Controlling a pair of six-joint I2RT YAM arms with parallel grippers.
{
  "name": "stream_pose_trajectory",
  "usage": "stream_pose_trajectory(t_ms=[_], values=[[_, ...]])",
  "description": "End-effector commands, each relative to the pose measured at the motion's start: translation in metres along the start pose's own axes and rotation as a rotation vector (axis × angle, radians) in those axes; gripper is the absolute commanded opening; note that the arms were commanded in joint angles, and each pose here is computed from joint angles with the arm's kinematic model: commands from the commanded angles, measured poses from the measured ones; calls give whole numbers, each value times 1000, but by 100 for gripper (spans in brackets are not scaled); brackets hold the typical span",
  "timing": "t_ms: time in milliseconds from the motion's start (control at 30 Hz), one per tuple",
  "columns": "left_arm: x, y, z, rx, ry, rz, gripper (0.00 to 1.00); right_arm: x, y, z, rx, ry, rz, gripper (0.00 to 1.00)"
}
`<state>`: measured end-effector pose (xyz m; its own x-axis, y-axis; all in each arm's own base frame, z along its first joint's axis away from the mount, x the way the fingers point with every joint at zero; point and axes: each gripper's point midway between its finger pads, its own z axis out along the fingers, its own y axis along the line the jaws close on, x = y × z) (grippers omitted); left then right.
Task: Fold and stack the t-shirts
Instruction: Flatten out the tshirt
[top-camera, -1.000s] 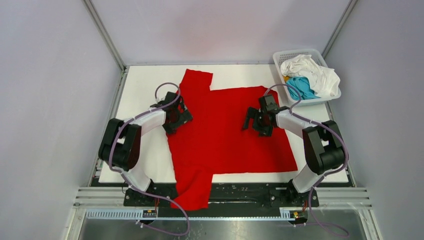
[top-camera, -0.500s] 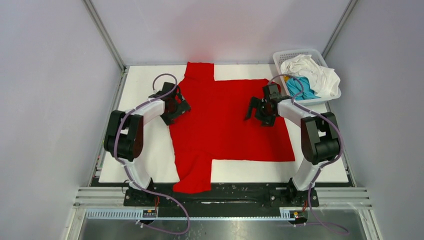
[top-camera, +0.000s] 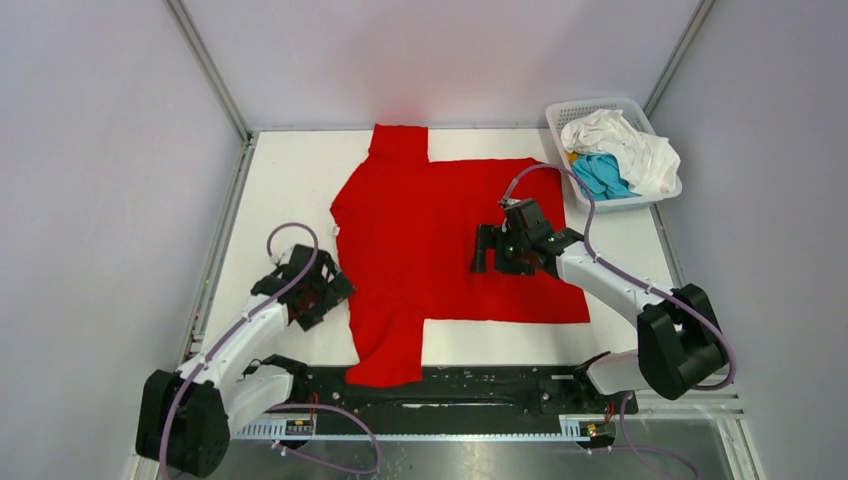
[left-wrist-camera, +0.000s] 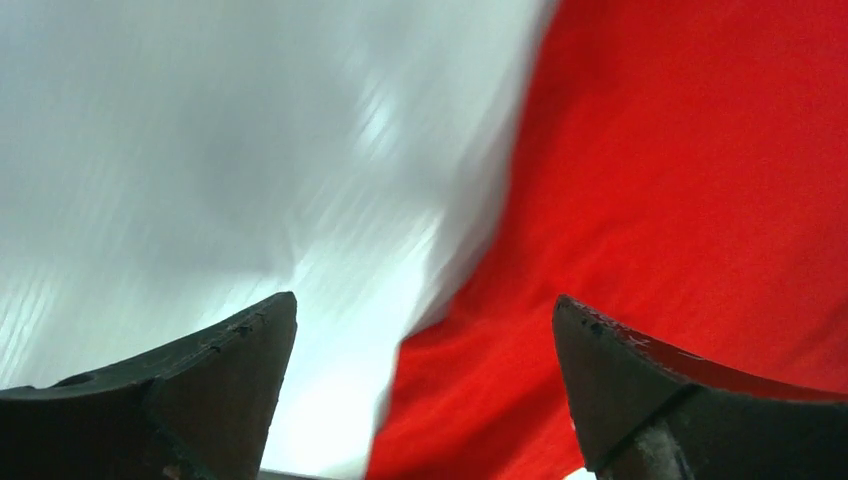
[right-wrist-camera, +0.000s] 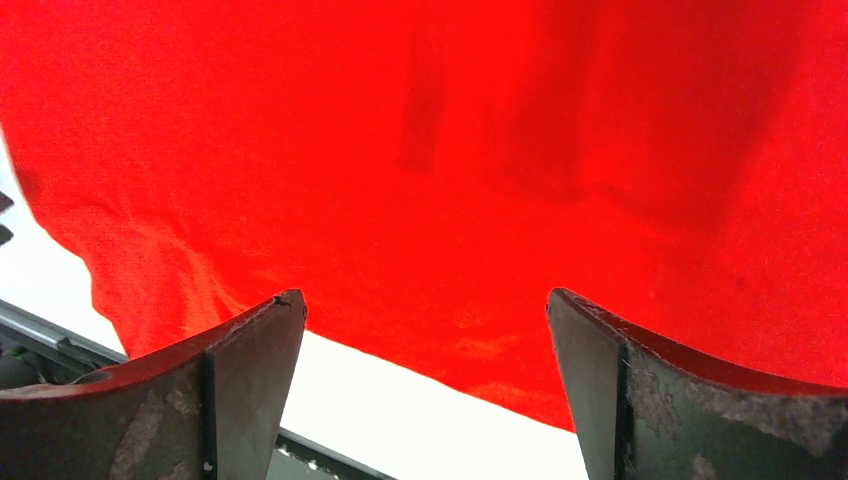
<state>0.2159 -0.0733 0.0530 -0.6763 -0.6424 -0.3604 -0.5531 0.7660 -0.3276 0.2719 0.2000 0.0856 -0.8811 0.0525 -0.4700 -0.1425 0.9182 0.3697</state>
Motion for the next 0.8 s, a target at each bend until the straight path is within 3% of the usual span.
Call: stream_pose_trajectory(t_ms=[0,67,267,333,400,467,533,567,767], values=[[27,20,5,-8,16,-50,96,15,-10,-4,20,-3,41,99],[26,14,10,23,1,-53,90,19,-12,-4,20,5,44,99],[-17,-15,16,30,-125,14,85,28,-19,-7,36,15,32,99],[-27,-19,24,8,-128,21,77,30,-23,-9,50,8,25,99],[-25,-22,37,-15,-87,25,60,31,-28,-11,73,1,15,100],[-19,-25,45,-28,-37,37,34,32,-32,-13,91,1,8,99],[-13,-27,47,-33,-7,52,16,33,-35,-15,105,1,3,99],[-11,-28,46,-31,0,58,2,33,-36,-16,110,-2,0,99],[-8,-48,22,13,-16,101,0,38,-43,-15,141,14,-10,100]])
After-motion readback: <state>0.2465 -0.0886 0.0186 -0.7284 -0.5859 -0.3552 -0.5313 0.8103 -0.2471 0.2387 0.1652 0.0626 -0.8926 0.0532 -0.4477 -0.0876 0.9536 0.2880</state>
